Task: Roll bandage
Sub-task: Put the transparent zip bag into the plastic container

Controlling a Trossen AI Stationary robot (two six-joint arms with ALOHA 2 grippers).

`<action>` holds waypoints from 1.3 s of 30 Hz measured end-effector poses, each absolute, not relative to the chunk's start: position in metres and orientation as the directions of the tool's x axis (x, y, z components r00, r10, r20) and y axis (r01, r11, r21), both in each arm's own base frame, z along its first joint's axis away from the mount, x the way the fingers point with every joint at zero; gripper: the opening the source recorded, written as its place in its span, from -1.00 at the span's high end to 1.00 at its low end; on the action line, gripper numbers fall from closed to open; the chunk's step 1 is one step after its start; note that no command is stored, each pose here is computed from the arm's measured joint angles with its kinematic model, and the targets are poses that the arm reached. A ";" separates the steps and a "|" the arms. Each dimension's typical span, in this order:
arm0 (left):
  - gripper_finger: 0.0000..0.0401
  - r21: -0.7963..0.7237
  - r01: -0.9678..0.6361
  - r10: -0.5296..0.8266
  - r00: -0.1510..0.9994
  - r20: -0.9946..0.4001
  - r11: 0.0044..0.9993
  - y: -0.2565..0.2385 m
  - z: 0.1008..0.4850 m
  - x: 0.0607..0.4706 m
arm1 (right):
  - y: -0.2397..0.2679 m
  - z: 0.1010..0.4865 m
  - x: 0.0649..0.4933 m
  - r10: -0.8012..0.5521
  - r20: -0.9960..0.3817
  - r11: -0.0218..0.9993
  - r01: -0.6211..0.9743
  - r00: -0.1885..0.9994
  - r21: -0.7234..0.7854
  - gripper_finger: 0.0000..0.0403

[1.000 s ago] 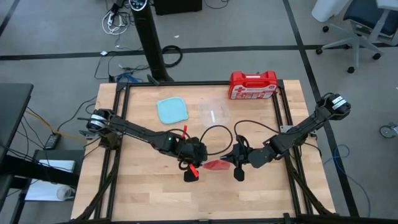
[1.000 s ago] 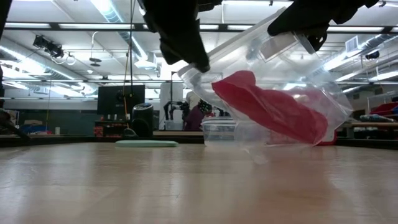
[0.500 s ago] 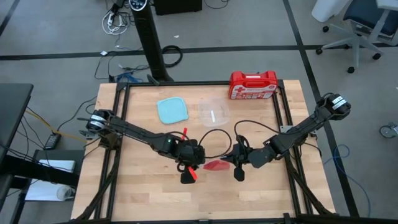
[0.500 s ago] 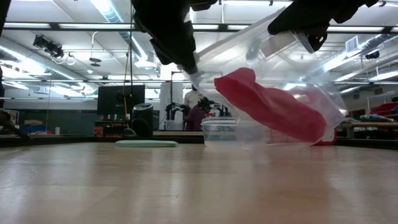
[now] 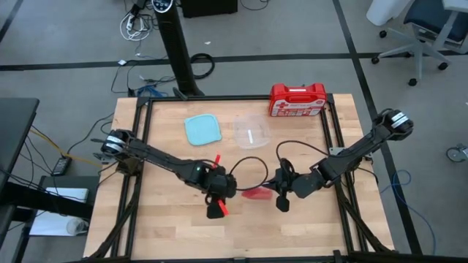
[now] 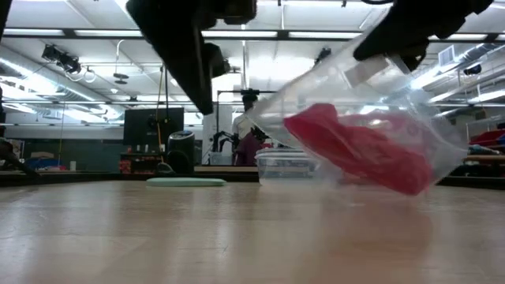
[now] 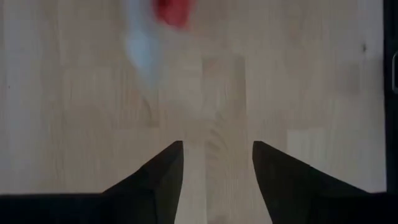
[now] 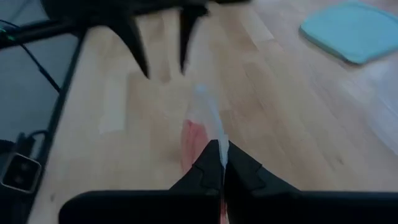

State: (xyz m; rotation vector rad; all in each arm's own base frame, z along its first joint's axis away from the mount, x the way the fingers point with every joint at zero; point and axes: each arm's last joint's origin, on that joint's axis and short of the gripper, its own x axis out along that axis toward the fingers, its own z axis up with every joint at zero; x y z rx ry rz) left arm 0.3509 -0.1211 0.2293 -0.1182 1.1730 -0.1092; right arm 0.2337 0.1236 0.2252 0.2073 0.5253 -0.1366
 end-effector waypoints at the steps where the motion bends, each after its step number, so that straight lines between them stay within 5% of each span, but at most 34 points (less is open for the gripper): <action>1: 0.02 -0.135 0.030 -0.136 0.383 -0.914 0.990 -0.125 0.229 0.349 | 0.122 0.225 0.231 -0.092 -0.522 0.967 0.201 0.848 0.155 1.00; 9: 0.15 0.103 0.127 -0.008 0.666 -0.746 0.987 -0.161 0.237 0.355 | 0.100 0.226 0.222 -0.263 -0.557 0.929 0.363 0.787 0.074 1.00; 16: 0.22 0.033 0.145 -0.102 0.823 -0.559 0.989 -0.158 0.215 0.364 | 0.077 0.239 0.237 -0.275 -0.488 0.934 0.350 0.828 0.068 1.00; 32: 0.22 -0.011 -0.030 0.023 0.913 -0.407 0.999 -0.080 0.189 0.342 | -0.005 0.277 0.248 -0.397 -0.270 0.904 0.425 0.877 0.051 1.00; 39: 0.22 -0.019 -0.103 0.090 0.931 -0.355 0.994 -0.027 0.189 0.332 | -0.047 0.272 0.252 -0.442 -0.283 0.892 0.451 0.851 -0.037 1.00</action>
